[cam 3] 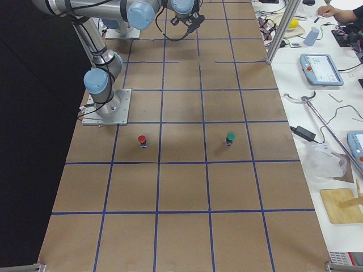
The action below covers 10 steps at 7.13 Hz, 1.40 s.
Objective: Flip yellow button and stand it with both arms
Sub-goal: 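Grasp the yellow cap with the right gripper while the left gripper holds, then open the left gripper and draw it back while the right gripper holds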
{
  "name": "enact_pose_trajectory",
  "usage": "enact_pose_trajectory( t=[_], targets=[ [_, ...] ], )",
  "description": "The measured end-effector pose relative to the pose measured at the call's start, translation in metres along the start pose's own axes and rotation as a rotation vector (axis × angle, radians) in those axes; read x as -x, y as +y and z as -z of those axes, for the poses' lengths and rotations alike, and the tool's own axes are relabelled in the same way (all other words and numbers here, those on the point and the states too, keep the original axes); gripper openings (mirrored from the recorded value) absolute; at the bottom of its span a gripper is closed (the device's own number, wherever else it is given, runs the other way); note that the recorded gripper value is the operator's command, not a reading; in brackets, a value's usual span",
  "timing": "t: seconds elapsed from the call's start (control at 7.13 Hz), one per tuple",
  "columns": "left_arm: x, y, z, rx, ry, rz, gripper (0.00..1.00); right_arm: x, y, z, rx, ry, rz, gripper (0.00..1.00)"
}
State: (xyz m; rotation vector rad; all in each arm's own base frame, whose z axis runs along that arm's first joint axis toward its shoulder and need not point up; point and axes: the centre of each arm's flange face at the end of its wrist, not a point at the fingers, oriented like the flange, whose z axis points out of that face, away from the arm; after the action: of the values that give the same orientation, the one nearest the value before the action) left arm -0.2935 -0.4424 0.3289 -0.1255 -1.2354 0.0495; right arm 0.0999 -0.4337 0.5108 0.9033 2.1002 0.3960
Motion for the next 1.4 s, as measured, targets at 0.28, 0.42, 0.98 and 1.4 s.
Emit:
enact_pose_trajectory(
  t=[0.28,0.42,0.98,1.4],
  targets=[
    [-0.017,-0.011,-0.005,0.016,-0.014,0.042,1.0,0.0,0.0,0.001,-0.003,0.0,0.001,0.16],
    [-0.037,-0.028,-0.011,0.042,-0.069,0.069,1.0,0.001,-0.002,0.004,-0.015,0.003,0.008,0.16],
    [-0.116,-0.099,-0.021,0.011,-0.593,-0.01,1.0,0.004,-0.03,0.045,-0.149,0.118,0.148,0.15],
    [-0.159,-0.118,-0.021,-0.073,-1.067,0.041,1.0,-0.033,-0.074,0.066,-0.178,0.265,0.355,0.12]
  ],
)
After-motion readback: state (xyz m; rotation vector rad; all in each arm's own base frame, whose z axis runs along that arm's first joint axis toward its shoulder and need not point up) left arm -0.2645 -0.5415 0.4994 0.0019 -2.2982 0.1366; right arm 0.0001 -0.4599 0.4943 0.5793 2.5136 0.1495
